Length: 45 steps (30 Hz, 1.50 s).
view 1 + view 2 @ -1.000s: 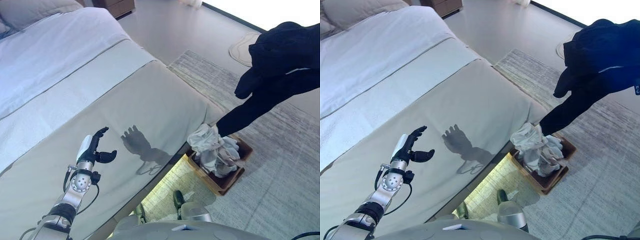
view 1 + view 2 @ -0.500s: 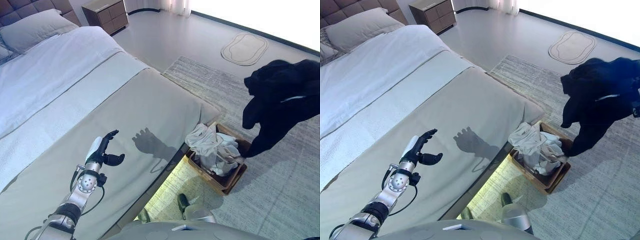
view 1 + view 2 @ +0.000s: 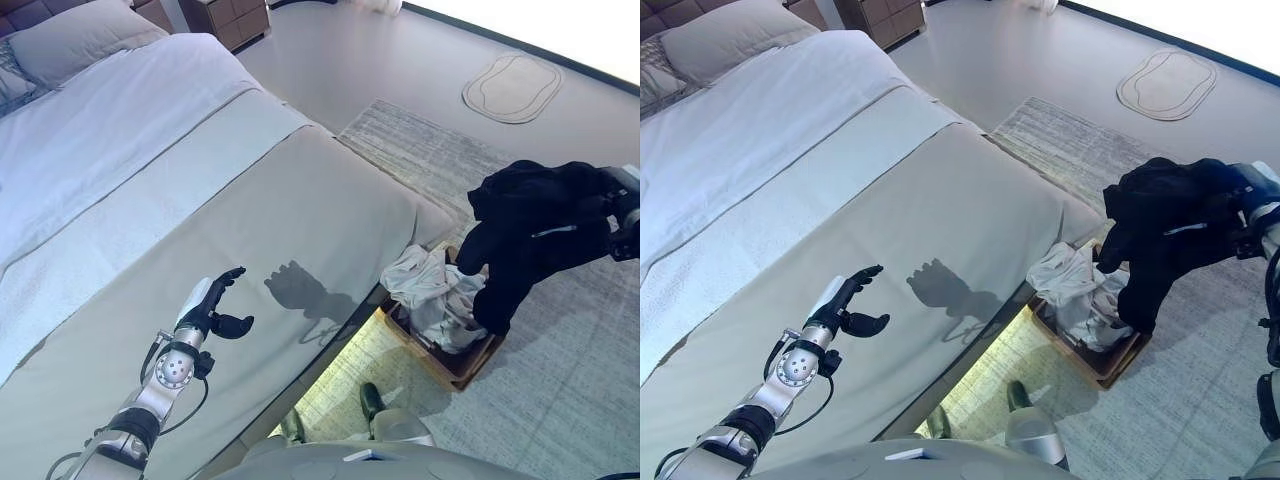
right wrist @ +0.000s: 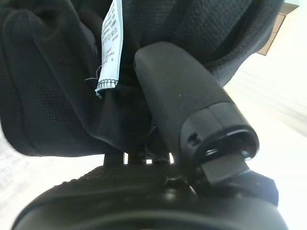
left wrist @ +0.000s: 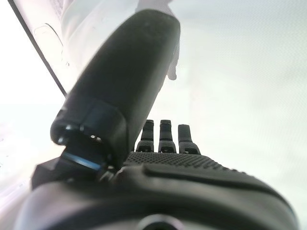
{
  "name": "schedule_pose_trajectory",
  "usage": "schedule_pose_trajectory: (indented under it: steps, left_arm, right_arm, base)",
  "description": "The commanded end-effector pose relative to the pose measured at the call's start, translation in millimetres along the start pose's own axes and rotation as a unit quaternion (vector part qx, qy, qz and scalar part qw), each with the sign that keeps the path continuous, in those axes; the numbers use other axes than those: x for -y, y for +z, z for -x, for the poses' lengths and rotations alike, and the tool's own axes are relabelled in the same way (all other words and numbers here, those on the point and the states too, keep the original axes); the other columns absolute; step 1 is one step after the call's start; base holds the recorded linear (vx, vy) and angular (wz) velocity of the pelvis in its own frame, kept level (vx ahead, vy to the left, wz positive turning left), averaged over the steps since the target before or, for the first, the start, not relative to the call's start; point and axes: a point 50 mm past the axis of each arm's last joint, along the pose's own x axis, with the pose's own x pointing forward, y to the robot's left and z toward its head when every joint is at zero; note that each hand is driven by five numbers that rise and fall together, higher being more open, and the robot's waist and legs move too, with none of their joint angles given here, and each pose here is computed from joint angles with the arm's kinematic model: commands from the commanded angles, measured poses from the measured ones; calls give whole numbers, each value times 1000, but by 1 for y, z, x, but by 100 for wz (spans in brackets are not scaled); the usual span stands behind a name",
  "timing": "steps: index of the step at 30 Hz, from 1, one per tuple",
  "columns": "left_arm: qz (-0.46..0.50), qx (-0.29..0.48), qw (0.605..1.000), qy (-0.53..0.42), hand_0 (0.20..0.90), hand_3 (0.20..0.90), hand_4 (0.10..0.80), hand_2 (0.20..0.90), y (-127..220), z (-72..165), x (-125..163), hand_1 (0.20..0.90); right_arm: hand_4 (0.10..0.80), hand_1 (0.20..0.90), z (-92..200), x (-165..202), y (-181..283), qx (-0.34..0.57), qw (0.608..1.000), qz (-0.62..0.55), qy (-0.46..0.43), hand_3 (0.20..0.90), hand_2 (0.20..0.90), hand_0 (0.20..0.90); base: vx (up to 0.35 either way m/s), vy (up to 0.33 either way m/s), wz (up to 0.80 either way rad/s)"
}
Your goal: Pick up the clothes from the bed and place them into the basket
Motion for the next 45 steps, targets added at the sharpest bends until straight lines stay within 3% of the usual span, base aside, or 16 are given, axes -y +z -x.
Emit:
schedule_pose_trajectory:
  steps: [1,15,16,17,45]
  left_arm:
    - [-19,62,997,28,900,900,800,900,16,-8,-23,900]
    - [-11,97,995,30,900,900,800,900,37,-20,-25,900]
    - [-10,98,995,30,900,900,800,900,38,-20,-25,900]
    - [-9,98,995,30,900,900,800,900,38,-20,-25,900]
    - [0,54,997,53,900,900,800,900,20,-11,-30,900]
  right_arm:
    - [100,300,6,39,43,82,994,4,-73,200,300,300]
    - [100,300,-1,9,-1,0,1000,1,-13,200,300,300]
    - [578,709,-2,5,-7,-15,1000,6,-17,678,709,709]
    - [800,900,-2,4,-11,-23,999,9,-22,900,900,900]
    - [800,900,6,-23,-7,47,998,9,-41,900,900,900]
  base:
    - [0,0,0]
    - [-32,5,-1]
    - [0,0,0]
    - [0,0,0]
    - [19,-5,2]
